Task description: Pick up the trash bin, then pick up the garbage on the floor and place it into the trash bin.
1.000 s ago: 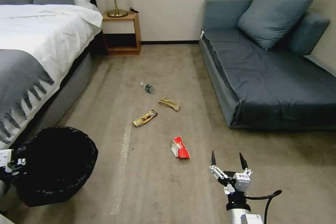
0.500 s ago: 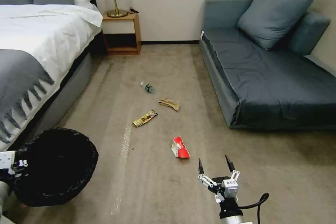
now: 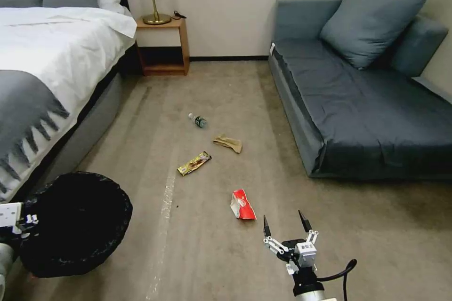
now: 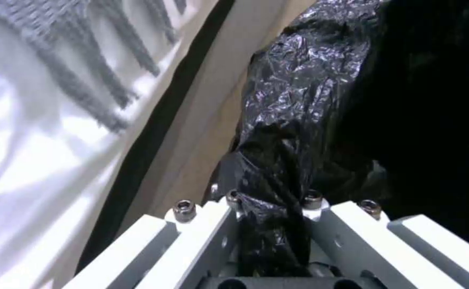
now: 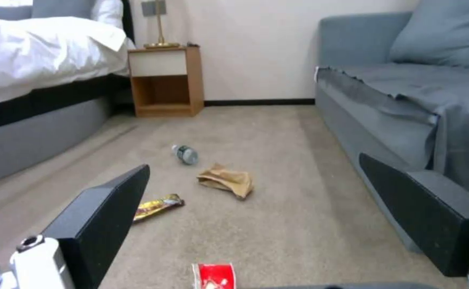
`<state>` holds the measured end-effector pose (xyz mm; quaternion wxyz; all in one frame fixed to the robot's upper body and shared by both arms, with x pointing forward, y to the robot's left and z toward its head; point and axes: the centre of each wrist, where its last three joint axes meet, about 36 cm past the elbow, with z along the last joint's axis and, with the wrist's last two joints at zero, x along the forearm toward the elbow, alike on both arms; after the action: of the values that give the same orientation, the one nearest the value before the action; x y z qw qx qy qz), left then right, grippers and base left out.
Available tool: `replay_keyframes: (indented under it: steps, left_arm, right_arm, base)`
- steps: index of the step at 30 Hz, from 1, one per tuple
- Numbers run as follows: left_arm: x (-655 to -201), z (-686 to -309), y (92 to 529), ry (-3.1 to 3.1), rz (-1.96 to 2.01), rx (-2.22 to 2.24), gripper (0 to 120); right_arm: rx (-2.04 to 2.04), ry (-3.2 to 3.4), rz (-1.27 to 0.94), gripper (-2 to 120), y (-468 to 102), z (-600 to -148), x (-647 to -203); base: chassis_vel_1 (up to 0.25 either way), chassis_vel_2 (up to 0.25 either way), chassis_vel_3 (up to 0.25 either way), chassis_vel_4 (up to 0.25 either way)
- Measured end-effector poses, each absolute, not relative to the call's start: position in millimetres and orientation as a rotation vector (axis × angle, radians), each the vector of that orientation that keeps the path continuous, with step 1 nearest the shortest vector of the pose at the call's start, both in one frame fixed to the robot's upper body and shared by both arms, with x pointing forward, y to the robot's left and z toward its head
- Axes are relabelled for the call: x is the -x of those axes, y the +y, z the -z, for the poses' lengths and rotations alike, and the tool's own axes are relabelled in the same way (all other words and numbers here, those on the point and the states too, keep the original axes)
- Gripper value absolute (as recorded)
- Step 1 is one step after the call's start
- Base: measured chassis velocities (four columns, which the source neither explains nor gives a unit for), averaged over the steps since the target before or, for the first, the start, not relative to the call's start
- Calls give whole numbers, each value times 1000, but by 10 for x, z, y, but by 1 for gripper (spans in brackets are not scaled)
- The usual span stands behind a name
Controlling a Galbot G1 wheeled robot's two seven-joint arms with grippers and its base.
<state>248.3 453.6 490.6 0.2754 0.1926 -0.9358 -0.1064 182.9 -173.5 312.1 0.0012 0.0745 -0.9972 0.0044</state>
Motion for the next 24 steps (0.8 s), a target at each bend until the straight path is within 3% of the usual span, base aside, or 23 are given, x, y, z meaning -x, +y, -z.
replay_keyframes:
  steps: [14,24]
  left_arm:
    - [-2492,-4886,4551,-2514,284,-517,3]
    - [-2485,-4872,4555,-2512,280,-517,3]
  right_arm:
    - [-281,-3099,-30,100,-1731,-3101,-1818]
    - [-305,-3094,-36,100,-1730,-3076,-1809]
  base:
    - [-74,61,80,-72]
    - [-126,124,122,-137]
